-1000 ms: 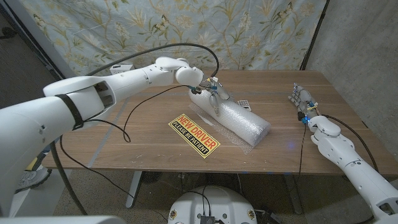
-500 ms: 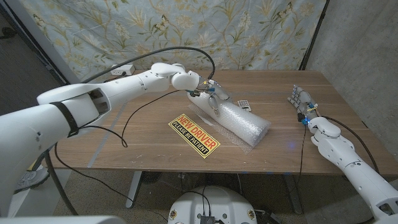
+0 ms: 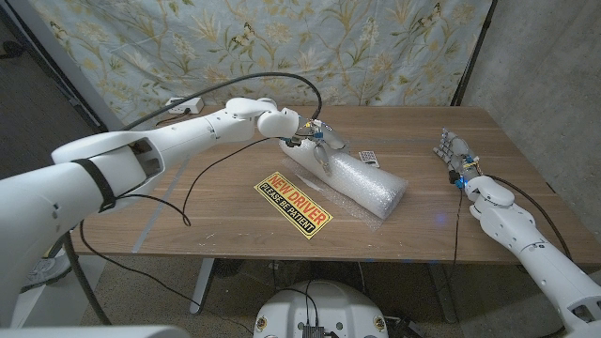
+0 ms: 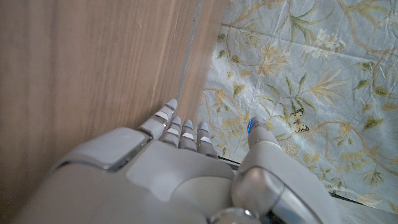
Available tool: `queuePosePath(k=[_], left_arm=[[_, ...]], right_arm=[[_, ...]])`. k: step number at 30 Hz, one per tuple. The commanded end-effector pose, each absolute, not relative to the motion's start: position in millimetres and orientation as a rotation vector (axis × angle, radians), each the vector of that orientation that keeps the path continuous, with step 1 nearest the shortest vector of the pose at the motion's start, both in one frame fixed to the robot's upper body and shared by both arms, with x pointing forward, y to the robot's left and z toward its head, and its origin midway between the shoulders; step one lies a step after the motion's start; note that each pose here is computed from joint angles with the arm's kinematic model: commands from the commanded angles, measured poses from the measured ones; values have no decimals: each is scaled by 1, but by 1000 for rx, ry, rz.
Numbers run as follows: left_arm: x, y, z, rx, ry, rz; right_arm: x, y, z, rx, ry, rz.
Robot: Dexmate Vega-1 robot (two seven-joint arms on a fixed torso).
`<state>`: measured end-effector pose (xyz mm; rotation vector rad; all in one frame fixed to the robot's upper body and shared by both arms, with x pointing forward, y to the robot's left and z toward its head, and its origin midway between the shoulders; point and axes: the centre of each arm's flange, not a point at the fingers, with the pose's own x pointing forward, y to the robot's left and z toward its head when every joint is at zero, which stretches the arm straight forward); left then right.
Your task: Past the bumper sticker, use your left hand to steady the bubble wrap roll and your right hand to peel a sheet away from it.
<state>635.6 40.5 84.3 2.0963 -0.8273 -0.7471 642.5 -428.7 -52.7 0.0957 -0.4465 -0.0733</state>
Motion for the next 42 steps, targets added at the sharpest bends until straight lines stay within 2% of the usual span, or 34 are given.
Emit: queuePosePath(k=[1, 22, 42], left_arm=[[638, 41, 98, 2050, -802, -735], [650, 49, 118, 1919, -664, -787], [641, 59, 149, 1901, -653, -725]], right_arm=[[645, -427, -48, 81, -435, -65], [644, -426, -46, 67, -418, -76], [646, -419, -43, 56, -402, -57]])
